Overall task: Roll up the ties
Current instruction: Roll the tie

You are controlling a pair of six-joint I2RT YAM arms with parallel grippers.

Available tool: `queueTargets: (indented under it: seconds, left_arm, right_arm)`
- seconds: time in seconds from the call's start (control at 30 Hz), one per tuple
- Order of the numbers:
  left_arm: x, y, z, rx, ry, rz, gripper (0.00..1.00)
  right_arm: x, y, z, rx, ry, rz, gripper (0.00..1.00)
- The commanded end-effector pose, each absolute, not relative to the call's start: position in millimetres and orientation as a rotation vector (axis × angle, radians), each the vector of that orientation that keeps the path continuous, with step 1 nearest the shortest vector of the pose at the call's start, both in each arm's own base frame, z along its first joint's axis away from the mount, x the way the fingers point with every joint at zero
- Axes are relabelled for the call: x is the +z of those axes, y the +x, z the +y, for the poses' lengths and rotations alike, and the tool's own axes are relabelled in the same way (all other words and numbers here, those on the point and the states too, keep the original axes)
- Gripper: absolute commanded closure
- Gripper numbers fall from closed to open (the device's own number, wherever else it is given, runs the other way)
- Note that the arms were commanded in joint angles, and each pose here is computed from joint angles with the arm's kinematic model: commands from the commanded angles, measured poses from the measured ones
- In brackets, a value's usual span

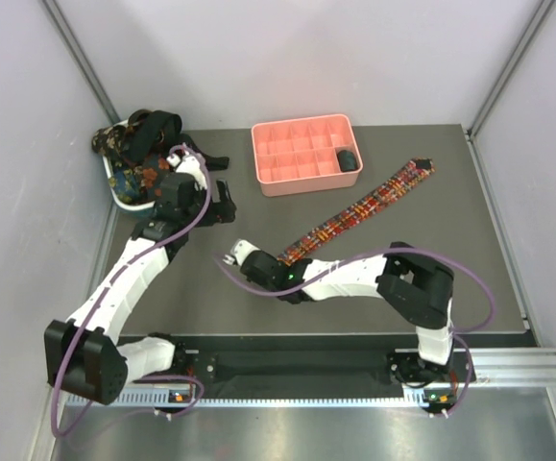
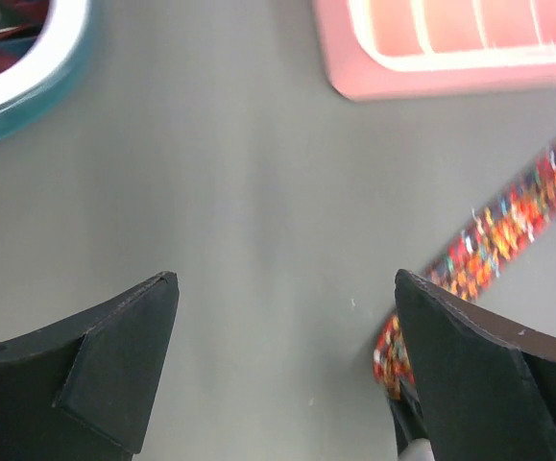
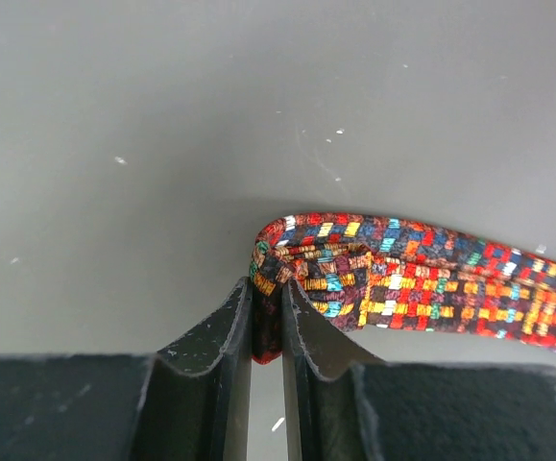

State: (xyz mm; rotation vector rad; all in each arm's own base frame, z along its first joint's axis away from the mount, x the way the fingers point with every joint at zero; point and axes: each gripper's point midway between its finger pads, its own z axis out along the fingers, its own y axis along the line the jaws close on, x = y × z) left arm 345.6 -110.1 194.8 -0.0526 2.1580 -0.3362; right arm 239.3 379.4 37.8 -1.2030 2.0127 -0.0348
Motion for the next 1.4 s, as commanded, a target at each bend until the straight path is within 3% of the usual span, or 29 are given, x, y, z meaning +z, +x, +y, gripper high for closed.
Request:
queueTargets:
  seconds: [0.0,0.23,0.5,0.73,1.03,1.37]
  left_arm:
    - [212.3,358.0,-84.4,-0.298,-0.319,2.014,0.01]
    - [206.5,353.4,-70.7,-0.263,-0.385,2.011,0.01]
    - [176.0,348.7,-107.7,-0.434,-0.169,2.080,0.01]
    - [156.8,343.0,-142.4,-0.564,0.014,2.084,0.01]
    - [127.9,331.7,-213.3,-0.587,0.417,2.016,0.01]
    - [109.4,299.7,-238.5,-0.625,0.796,1.862,0.01]
  right_arm:
    - [71.9,240.3,401.8,0.243,-1.129,1.976,0.97]
    - [75.0,240.8,391.0,0.465,-1.078,2.032,0.97]
    - [80.7,239.4,390.8,0.980,-1.024,2.084,0.96]
    - [83.3,250.1,374.5,1.243,-0.909,2.101,0.96]
    - [81.8,265.4,354.5,1.469,-0.771,2.116,0.96]
    - [58.7,282.8,340.6,1.469,-0.676,2.205,0.96]
